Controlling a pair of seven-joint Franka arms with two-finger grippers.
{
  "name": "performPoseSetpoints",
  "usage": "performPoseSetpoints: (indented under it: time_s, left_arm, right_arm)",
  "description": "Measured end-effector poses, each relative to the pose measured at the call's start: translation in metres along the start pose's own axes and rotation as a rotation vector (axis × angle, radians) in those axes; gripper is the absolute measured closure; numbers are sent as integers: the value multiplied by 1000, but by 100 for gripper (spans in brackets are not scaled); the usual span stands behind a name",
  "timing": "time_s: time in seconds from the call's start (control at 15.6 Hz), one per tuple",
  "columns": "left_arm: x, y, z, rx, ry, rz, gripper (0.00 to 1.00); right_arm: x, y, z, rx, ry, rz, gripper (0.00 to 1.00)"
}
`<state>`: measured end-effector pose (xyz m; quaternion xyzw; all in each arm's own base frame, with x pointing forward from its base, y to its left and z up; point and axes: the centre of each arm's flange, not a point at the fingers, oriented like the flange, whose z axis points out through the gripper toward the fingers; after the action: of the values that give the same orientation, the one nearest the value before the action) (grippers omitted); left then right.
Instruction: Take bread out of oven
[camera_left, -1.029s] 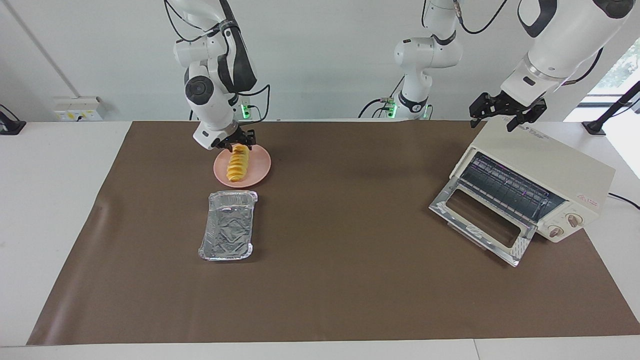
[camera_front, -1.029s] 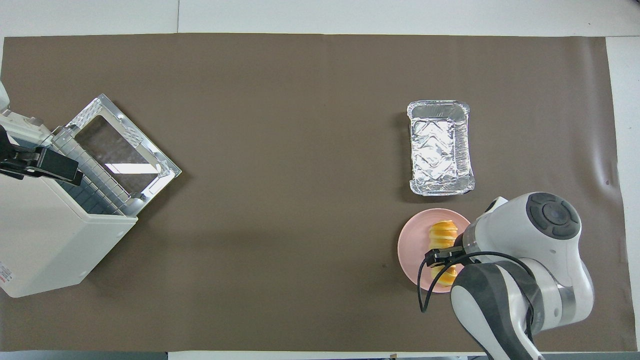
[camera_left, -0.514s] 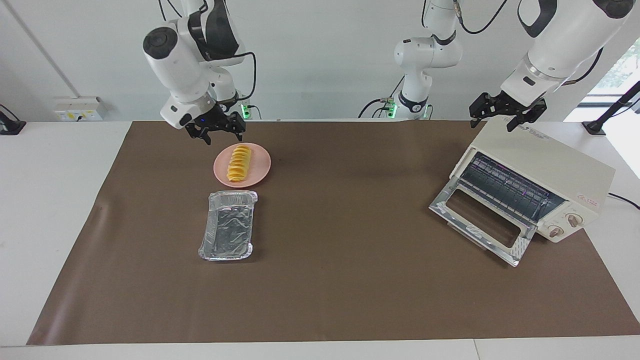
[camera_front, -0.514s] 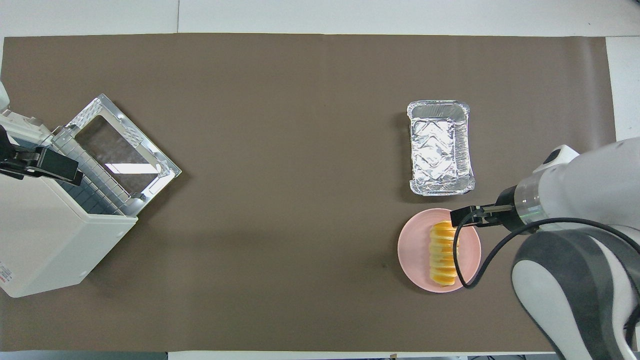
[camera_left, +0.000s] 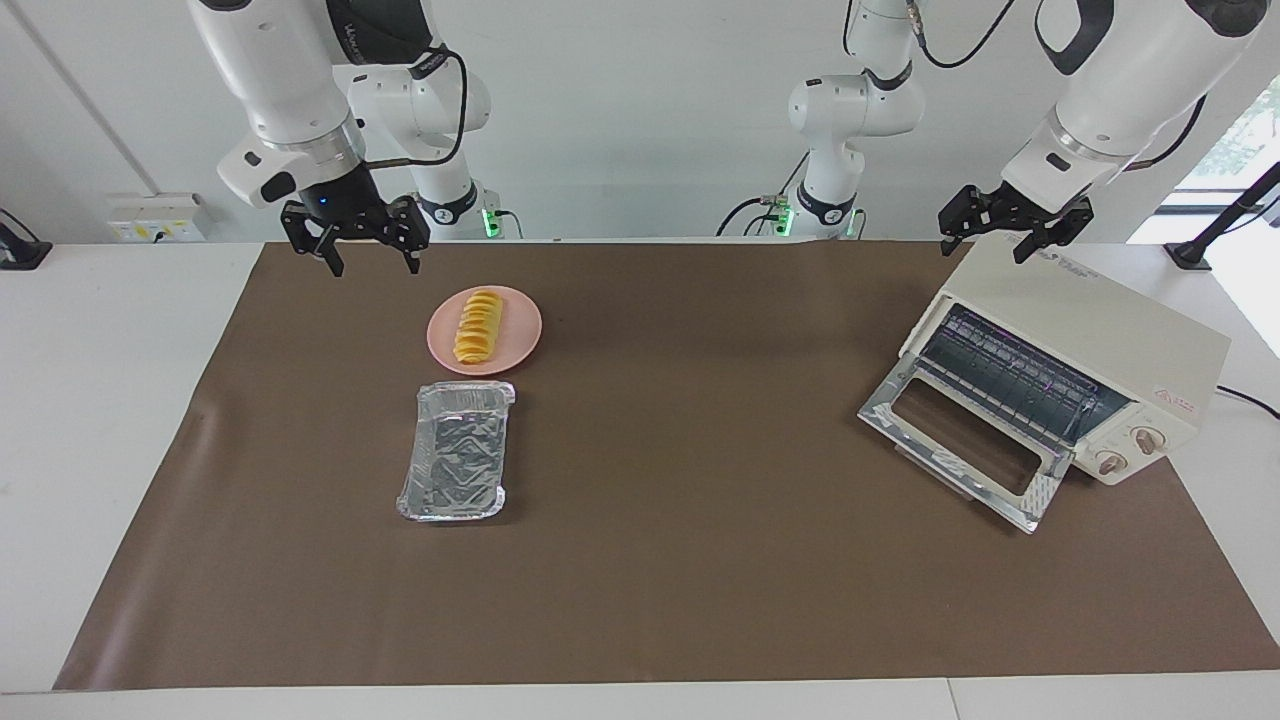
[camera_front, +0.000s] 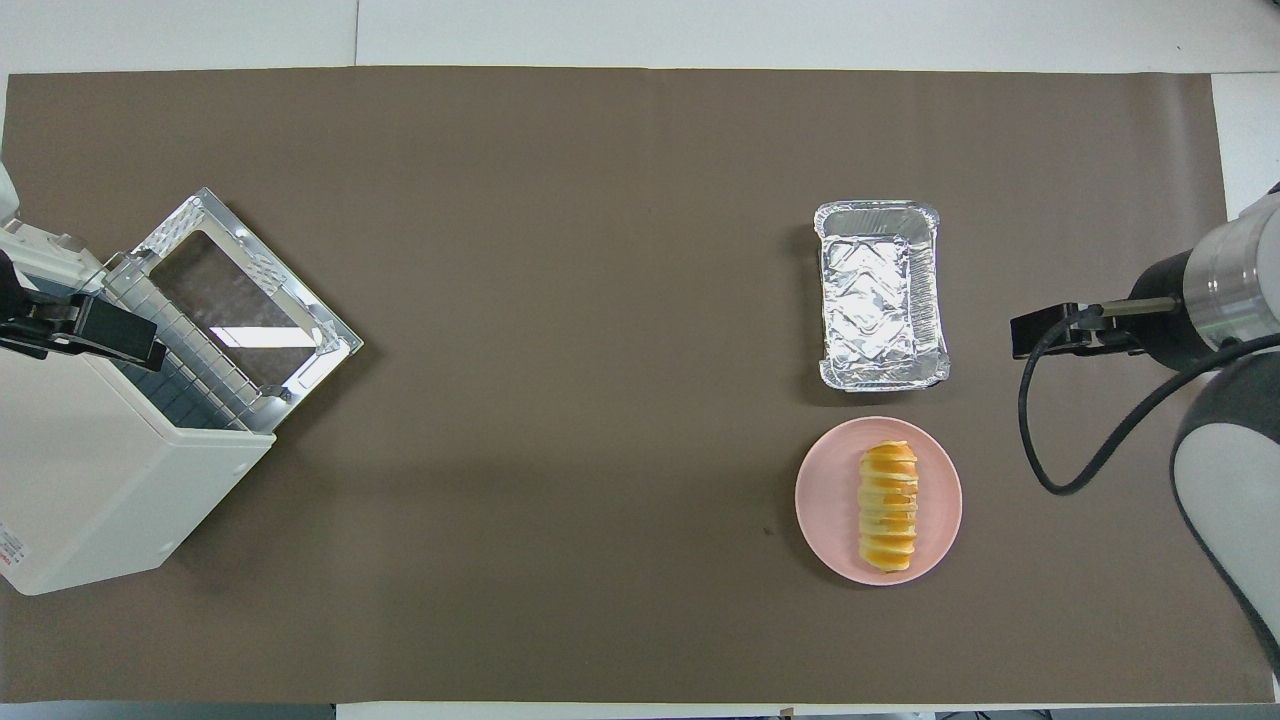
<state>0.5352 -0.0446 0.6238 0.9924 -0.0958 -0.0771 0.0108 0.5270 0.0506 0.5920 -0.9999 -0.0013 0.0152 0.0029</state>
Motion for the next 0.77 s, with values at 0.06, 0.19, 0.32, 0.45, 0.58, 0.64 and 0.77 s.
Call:
performPoseSetpoints:
  time_s: [0.06, 0.19, 0.32, 0.45, 0.58, 0.64, 0.77]
  left_arm:
    - [0, 0, 0, 0, 0, 0, 0]
    - [0, 0, 0, 0, 0, 0, 0]
    - [0, 0, 0, 0, 0, 0, 0]
    - [0, 0, 0, 0, 0, 0, 0]
    - [0, 0, 0, 0, 0, 0, 0]
    - [0, 0, 0, 0, 0, 0, 0]
    - [0, 0, 0, 0, 0, 0, 0]
  right_arm:
    - [3, 2, 4, -3, -10, 2, 0]
    - [8, 6, 9, -6, -20, 10, 0]
    - [8, 11, 9, -6, -25, 19, 0]
    - [7, 14, 9, -7, -39, 23, 0]
    - [6, 14, 8, -7, -42, 24, 0]
    - [6, 14, 8, -8, -43, 24, 0]
    - [5, 15, 8, -8, -48, 25, 0]
